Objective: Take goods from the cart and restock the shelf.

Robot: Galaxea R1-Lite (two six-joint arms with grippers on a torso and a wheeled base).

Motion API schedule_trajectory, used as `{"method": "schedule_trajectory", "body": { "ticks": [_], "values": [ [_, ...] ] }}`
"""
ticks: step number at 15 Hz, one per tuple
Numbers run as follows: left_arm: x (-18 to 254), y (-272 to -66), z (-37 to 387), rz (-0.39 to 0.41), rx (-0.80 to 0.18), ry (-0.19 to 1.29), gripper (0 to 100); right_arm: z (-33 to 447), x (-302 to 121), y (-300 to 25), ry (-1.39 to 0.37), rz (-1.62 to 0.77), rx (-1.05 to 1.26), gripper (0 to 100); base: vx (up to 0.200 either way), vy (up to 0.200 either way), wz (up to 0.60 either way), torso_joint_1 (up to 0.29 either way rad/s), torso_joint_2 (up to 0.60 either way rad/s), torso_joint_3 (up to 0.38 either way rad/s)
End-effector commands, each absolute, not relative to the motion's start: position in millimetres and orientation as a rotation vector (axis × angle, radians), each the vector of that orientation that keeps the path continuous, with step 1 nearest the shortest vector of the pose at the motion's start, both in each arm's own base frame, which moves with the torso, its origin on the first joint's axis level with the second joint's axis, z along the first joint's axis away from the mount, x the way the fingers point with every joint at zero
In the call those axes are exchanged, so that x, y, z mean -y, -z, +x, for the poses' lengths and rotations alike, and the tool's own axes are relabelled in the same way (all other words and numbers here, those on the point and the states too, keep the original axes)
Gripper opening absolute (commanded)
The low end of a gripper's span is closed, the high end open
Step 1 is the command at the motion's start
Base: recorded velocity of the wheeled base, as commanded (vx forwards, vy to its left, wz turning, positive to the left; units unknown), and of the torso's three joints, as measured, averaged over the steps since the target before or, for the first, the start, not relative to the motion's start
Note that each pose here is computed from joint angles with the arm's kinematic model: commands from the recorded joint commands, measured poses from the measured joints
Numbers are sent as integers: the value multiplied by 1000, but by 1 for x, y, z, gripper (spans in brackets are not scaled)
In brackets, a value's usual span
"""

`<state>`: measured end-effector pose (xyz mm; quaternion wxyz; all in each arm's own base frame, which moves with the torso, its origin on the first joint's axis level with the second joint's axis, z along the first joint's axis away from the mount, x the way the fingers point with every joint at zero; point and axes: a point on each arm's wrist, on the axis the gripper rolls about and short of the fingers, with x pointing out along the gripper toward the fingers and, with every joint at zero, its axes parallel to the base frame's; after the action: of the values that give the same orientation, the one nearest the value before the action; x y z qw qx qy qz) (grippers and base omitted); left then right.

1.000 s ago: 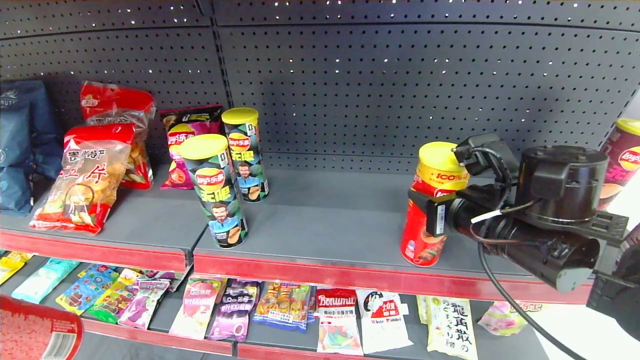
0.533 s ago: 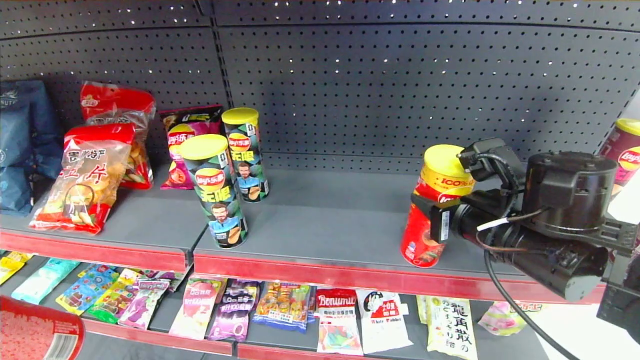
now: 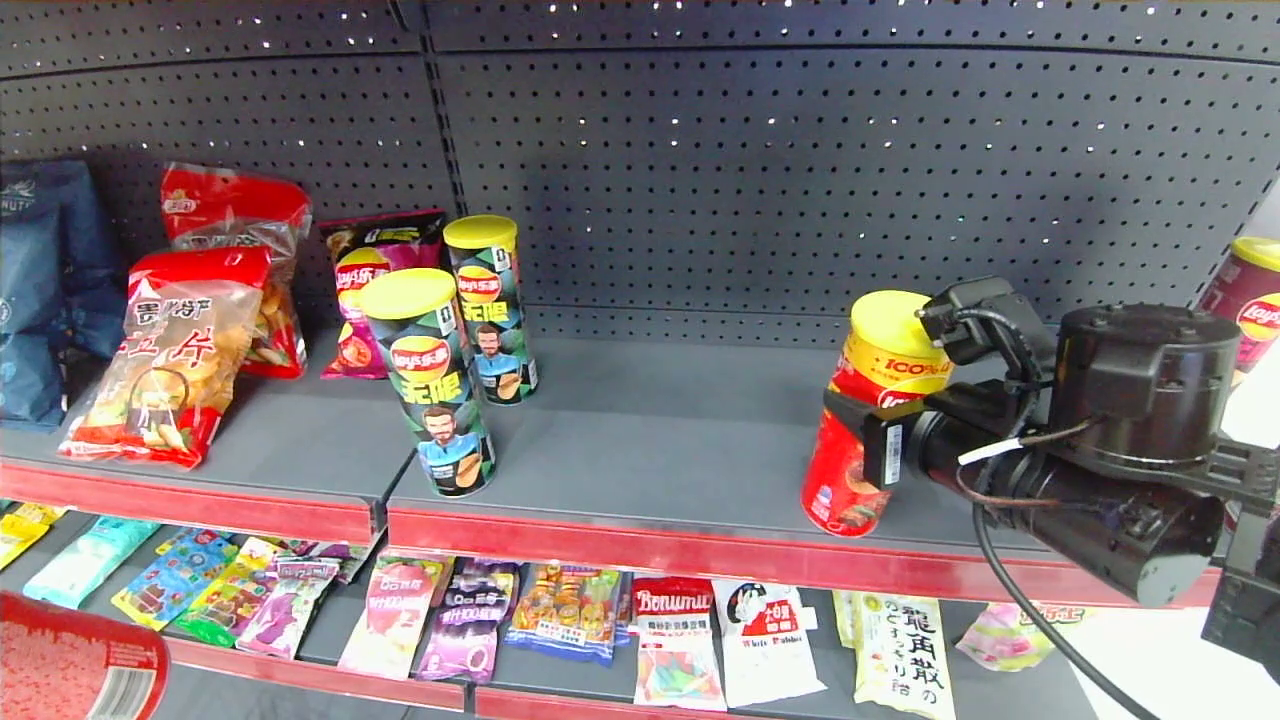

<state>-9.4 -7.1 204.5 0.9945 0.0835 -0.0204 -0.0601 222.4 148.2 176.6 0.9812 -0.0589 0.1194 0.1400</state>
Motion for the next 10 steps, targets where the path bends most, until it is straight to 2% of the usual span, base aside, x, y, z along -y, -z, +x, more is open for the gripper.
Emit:
{"method": "schedule_trajectory", "body": {
  "ticks": [1, 7, 8, 10],
  "values": [
    [7, -205, -9, 167, 43, 120, 0, 221, -148, -175, -282, -124, -243, 0, 0, 0, 0, 0, 0, 0],
    [7, -204, -9, 167, 40, 120, 0, 219, -147, -170, -271, -135, -260, 0, 0, 0, 0, 0, 0, 0],
    [7, -204, -9, 165, 40, 120, 0, 219, -148, -170, -271, -136, -262, 100, 0, 0, 0, 0, 0, 0],
    [7, -204, -9, 167, 40, 120, 0, 219, -148, -171, -272, -135, -259, 100, 0, 0, 0, 0, 0, 0]
  ]
}}
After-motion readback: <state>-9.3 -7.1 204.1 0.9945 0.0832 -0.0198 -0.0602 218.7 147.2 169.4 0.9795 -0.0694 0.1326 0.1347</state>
